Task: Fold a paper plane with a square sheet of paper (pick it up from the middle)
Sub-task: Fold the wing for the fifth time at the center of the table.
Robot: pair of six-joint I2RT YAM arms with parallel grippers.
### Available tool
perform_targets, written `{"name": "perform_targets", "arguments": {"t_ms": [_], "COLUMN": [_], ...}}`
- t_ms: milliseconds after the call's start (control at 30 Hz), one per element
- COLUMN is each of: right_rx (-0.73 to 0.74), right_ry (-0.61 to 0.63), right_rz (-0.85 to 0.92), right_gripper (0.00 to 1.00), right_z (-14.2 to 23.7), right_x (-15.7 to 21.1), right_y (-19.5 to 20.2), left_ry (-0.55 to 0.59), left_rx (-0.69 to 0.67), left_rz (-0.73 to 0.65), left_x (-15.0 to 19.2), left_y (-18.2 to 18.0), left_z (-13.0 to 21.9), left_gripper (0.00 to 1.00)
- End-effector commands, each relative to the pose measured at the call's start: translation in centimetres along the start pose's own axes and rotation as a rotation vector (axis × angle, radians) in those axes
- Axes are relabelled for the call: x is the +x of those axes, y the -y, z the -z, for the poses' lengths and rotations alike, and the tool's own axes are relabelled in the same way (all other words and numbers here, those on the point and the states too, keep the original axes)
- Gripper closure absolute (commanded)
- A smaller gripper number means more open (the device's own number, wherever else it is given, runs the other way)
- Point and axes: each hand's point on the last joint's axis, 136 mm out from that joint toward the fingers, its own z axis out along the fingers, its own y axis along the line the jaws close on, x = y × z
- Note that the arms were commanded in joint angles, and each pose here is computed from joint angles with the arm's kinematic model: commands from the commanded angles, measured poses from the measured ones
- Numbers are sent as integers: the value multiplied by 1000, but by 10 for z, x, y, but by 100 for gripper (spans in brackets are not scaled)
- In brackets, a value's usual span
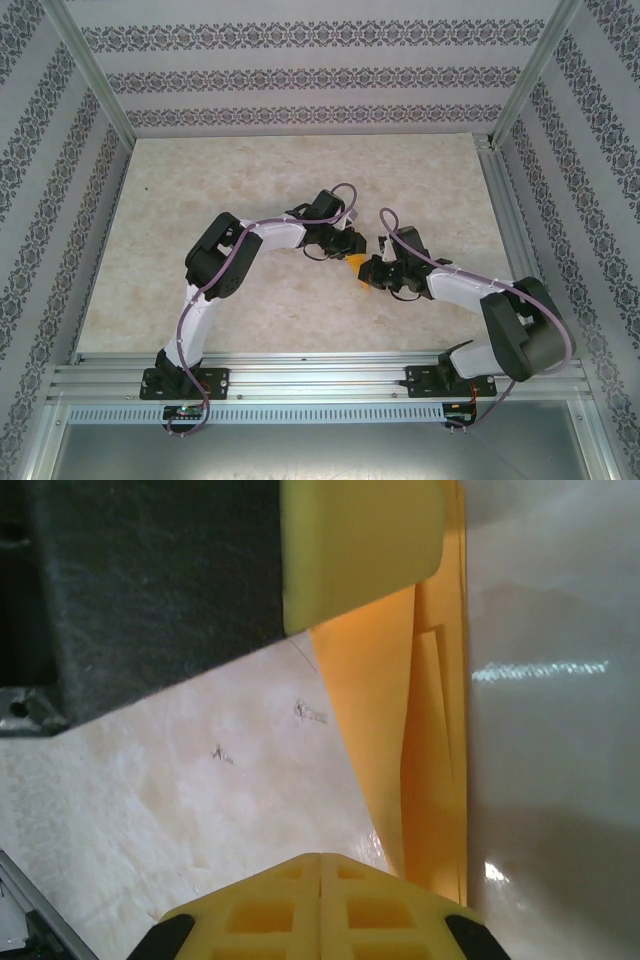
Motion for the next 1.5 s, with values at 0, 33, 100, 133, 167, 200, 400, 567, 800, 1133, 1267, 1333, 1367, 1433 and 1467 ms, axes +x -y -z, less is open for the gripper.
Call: {"name": "perform_targets", "arguments": {"t_ms": [0, 33, 100, 133, 167, 200, 400, 567, 800, 1133, 1267, 1333, 1367, 1433, 1467], "right_rx": [-35, -23, 8, 40, 81, 103, 123, 134, 130, 112, 111, 110, 110, 110, 111], "right_ry": [22, 14, -1, -1, -15, -34, -87, -104, -96, -89, -84, -83, -83, -82, -82], "right_rz": [10, 2, -5, -14, -19, -23, -80, -92, -94, -94, -96, -96, -97, -95, -97], "right_gripper": [94, 94, 94, 94, 96, 96, 100, 100, 100, 100, 100, 100, 100, 100, 100], "right_z": [-11, -14, -19, -20, -21, -23, -28, -25, -26, -26, -27, -27, -26, -26, -26], "right_x": [-16, -15, -11, -10, -5, 0, 23, 31, 28, 23, 22, 21, 21, 21, 21], "right_y": [-5, 0, 9, 17, 28, 35, 57, 62, 62, 56, 56, 55, 55, 55, 55], "left_ry": [-13, -14, -14, -16, -15, -12, 17, 47, 96, 125, 67, 57, 65, 73, 71], "left_rx": [-40, -42, -40, -42, -40, -38, -19, -28, 145, 233, 214, 196, 184, 180, 183], "left_rz": [-8, -8, -13, -15, -16, -23, -69, -95, -145, -202, -182, -153, -140, -121, -114], "left_x": [3, 3, 3, 3, 3, 2, -10, -25, -40, -8, 22, 32, 34, 36, 36], "left_y": [-12, -12, -11, -11, -11, -10, 0, -17, 24, 70, 61, 50, 44, 38, 35], "left_z": [-8, -8, -8, -8, -7, -7, 5, 8, 35, 66, 45, 37, 34, 30, 28], "left_gripper": [72, 72, 72, 72, 72, 72, 71, 71, 65, 61, 67, 72, 75, 76, 78]}}
